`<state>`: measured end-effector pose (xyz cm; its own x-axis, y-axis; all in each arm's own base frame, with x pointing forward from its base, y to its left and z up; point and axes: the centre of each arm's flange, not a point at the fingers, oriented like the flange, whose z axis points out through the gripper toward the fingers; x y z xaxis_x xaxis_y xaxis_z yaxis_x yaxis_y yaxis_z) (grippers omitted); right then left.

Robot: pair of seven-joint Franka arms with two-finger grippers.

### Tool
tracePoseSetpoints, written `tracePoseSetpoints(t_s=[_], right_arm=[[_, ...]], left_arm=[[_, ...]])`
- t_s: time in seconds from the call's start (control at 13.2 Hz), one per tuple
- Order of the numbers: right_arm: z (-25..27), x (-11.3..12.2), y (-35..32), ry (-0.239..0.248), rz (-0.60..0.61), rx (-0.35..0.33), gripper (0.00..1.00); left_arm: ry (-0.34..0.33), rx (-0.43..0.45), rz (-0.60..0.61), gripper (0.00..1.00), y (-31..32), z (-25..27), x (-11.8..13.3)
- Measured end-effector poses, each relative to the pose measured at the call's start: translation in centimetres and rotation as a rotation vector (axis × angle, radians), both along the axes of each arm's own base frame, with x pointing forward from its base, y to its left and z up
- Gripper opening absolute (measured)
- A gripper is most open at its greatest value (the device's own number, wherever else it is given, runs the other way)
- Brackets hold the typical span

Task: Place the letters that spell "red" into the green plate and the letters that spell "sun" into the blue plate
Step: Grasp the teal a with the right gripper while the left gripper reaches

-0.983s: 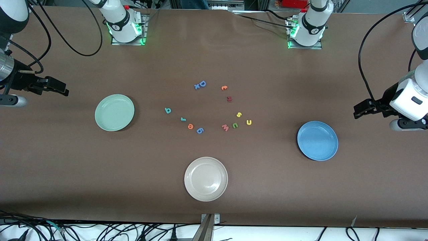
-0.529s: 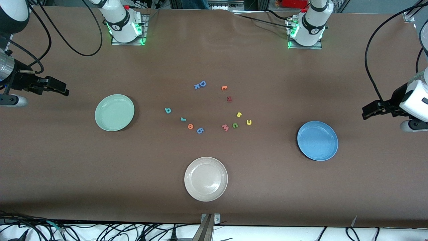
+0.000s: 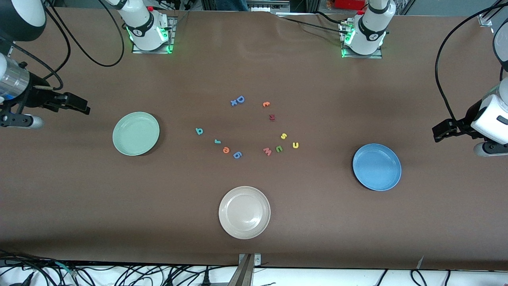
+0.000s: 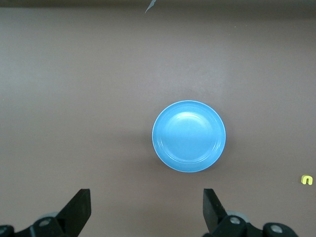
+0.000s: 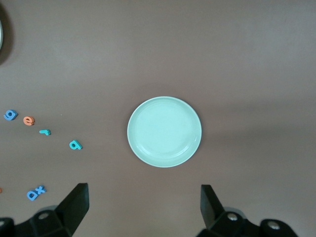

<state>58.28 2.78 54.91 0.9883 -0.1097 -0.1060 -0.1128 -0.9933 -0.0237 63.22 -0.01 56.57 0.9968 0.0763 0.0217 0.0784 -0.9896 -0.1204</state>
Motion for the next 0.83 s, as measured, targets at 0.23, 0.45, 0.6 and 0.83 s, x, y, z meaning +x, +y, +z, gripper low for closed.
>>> tracePoseSetpoints(t_s=[0.23,0.45,0.6,0.83], right_arm=[[-2.7,-0.4,6.2,0.047,0.03,-0.013,1.0],[-7.8,-1.2,15.0,0.069,-0.029,-0.053,1.0],[-11.3,-2.3,20.2,0.084,-0.03,-0.079,1.0],[-16.3,-4.2,24.4,0.063,-0.017,-0.085,1.0]], left_arm=[[0.0,0.0,-0.001,1.0,-0.1,0.0,0.0],[-0.001,0.0,-0.002,1.0,-0.1,0.0,0.0],[-0.001,-0.002,-0.002,1.0,-0.2,0.0,0.0],[-0.001,-0.018,-0.003,1.0,-0.4,0.0,0.0]])
